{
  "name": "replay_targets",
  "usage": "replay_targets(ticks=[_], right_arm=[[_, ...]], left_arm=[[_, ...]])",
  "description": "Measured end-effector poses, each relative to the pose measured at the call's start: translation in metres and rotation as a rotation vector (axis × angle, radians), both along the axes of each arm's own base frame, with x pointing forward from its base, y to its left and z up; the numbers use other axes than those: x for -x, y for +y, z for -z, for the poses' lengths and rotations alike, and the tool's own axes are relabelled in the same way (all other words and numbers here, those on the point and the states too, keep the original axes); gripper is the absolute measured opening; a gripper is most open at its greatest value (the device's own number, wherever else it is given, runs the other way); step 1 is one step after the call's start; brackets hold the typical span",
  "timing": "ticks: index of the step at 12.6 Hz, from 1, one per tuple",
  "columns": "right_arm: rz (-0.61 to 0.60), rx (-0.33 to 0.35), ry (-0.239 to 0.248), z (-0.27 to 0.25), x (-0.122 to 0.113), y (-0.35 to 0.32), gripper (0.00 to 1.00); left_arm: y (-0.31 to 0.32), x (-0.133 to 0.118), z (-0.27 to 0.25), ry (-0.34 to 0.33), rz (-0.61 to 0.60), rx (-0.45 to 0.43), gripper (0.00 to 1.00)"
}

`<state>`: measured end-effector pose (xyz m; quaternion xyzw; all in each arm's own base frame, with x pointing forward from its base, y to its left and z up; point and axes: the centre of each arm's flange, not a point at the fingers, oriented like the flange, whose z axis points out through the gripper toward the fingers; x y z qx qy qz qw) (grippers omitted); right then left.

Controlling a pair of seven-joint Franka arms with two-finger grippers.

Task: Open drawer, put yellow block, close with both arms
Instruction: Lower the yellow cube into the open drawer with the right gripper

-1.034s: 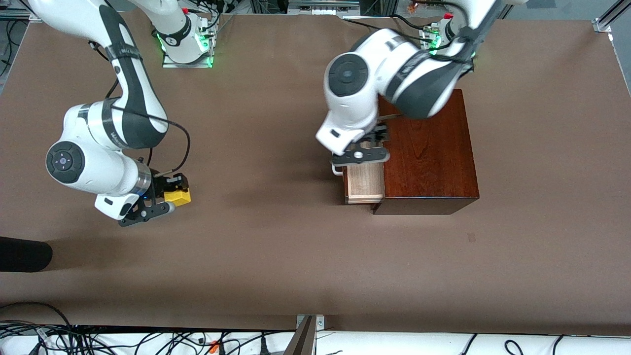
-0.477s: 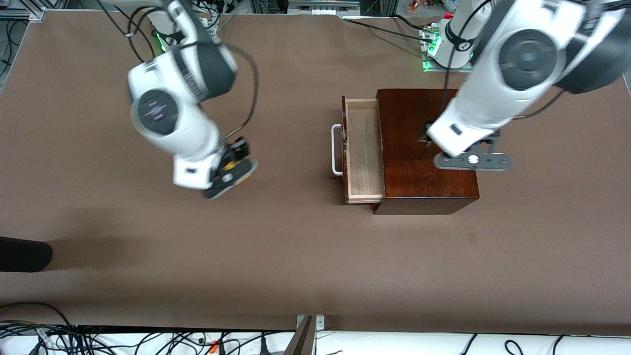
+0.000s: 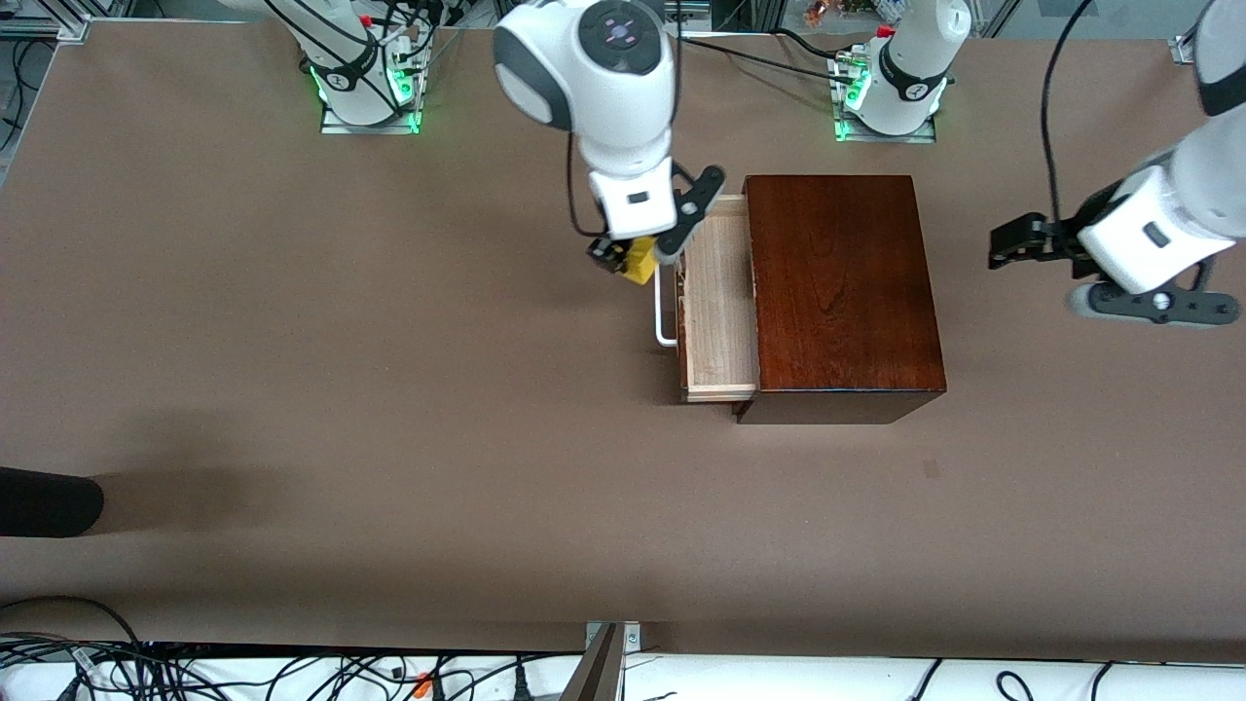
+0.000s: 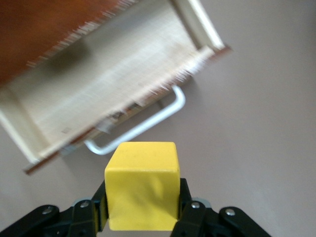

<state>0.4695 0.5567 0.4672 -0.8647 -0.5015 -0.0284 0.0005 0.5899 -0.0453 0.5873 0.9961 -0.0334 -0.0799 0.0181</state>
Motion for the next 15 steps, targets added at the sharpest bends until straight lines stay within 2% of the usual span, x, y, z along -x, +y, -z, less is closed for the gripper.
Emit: replay_targets(ticks=[4,5,7,9,12,15], right_arm=[[-0.122,-0.008,-0.078,0.016,0.049,0.062,0.56],[-0.146,0.001,-0.099,0.022,0.057,0.071,0.56],[-0.195,0.037,-0.141,0.037,0.067,0.082,0.56],[-0.273,0.084,-0.169,0.058,0.075,0.091,0.56],[-0.371,0.124,-0.177,0.086,0.074,0.097,0.56],[-0.419,0.123,-0.194,0.097,0.070,0.099,0.56]], left_arm=[[0.025,0.020,0.002,-0.123,-0.052,0.001,1.00],[0.026,0.025,-0.001,-0.143,-0.060,-0.007,1.00],[0.027,0.032,-0.003,-0.142,-0.069,-0.030,1.00],[0.017,0.032,-0.003,-0.141,-0.053,-0.036,1.00],[0.006,0.033,-0.003,-0.138,-0.045,-0.038,1.00],[0.010,0.033,-0.003,-0.135,-0.051,-0.039,1.00]])
